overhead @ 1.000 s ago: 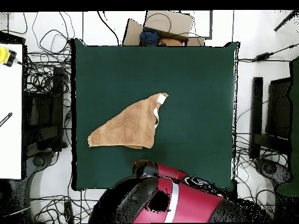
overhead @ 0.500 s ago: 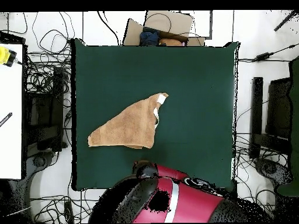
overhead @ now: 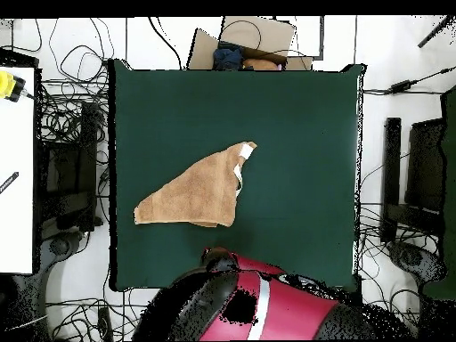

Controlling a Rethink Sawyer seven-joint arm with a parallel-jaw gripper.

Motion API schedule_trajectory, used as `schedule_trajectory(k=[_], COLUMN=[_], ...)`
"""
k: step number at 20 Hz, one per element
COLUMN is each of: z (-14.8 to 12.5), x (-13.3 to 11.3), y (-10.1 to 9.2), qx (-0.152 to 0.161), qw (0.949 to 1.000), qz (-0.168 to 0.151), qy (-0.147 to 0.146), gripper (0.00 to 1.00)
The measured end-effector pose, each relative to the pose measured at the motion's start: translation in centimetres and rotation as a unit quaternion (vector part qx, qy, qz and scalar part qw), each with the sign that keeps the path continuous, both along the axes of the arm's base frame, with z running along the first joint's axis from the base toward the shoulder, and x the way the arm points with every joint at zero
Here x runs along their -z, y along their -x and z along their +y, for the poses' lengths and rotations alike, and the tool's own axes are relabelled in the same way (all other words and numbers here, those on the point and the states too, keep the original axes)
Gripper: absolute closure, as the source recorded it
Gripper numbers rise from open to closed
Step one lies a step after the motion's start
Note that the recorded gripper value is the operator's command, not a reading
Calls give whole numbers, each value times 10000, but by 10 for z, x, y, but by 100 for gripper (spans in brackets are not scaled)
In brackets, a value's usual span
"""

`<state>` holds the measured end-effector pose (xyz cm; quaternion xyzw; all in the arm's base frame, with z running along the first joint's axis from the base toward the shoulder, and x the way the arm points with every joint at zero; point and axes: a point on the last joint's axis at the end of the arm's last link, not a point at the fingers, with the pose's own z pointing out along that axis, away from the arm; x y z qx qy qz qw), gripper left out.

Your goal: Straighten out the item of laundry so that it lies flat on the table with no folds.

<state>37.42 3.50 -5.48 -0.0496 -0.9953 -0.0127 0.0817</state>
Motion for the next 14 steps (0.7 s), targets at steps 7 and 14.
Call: schedule_trajectory(k=[7,14], z=[3,4], x=[0,-1], y=[0,3], qx=[-92,-315], qw=[9999,9992], qz=[-76,-252], qy=[42,34], gripper=[0,0])
